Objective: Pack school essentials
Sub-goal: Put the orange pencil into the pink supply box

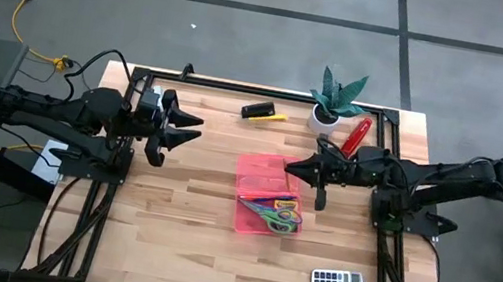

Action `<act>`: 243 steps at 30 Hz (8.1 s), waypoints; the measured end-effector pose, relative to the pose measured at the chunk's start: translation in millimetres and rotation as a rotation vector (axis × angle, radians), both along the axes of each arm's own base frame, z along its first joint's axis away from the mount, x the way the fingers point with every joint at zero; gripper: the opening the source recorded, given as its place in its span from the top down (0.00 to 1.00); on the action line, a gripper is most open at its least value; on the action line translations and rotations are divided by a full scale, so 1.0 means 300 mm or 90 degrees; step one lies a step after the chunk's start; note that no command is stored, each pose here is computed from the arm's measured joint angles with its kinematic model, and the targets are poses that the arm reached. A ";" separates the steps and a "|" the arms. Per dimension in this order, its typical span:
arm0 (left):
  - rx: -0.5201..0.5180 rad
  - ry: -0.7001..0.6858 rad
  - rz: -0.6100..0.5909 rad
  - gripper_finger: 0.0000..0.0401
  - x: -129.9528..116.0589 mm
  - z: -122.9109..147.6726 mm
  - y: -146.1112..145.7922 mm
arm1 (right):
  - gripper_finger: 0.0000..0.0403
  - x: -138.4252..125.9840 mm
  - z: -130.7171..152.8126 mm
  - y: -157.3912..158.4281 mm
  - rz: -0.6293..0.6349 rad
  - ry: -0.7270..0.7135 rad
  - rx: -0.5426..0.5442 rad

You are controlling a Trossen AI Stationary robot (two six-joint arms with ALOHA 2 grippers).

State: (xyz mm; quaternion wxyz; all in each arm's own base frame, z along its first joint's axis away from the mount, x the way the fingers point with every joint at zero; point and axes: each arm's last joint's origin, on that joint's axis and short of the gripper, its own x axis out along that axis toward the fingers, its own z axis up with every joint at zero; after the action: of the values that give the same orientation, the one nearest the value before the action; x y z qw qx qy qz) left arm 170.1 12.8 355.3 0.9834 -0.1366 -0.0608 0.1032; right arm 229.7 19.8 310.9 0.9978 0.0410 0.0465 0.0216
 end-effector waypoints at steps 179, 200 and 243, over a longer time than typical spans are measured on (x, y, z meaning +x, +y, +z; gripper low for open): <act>0.005 0.020 0.007 0.62 0.000 -0.009 0.001 | 1.00 0.453 -0.479 0.091 0.151 0.578 -0.011; 0.005 0.031 0.005 0.62 0.001 -0.015 0.001 | 1.00 0.388 -0.411 0.112 0.245 0.604 -0.035; -0.012 0.049 0.004 0.62 0.001 -0.026 0.001 | 1.00 0.063 -0.267 0.038 0.064 0.701 -0.086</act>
State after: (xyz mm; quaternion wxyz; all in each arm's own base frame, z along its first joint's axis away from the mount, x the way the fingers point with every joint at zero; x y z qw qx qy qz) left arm 170.3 13.0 347.6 0.9832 -0.1417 -0.0220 0.1125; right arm 248.6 31.2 230.7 0.8243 -0.0201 0.5643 0.0414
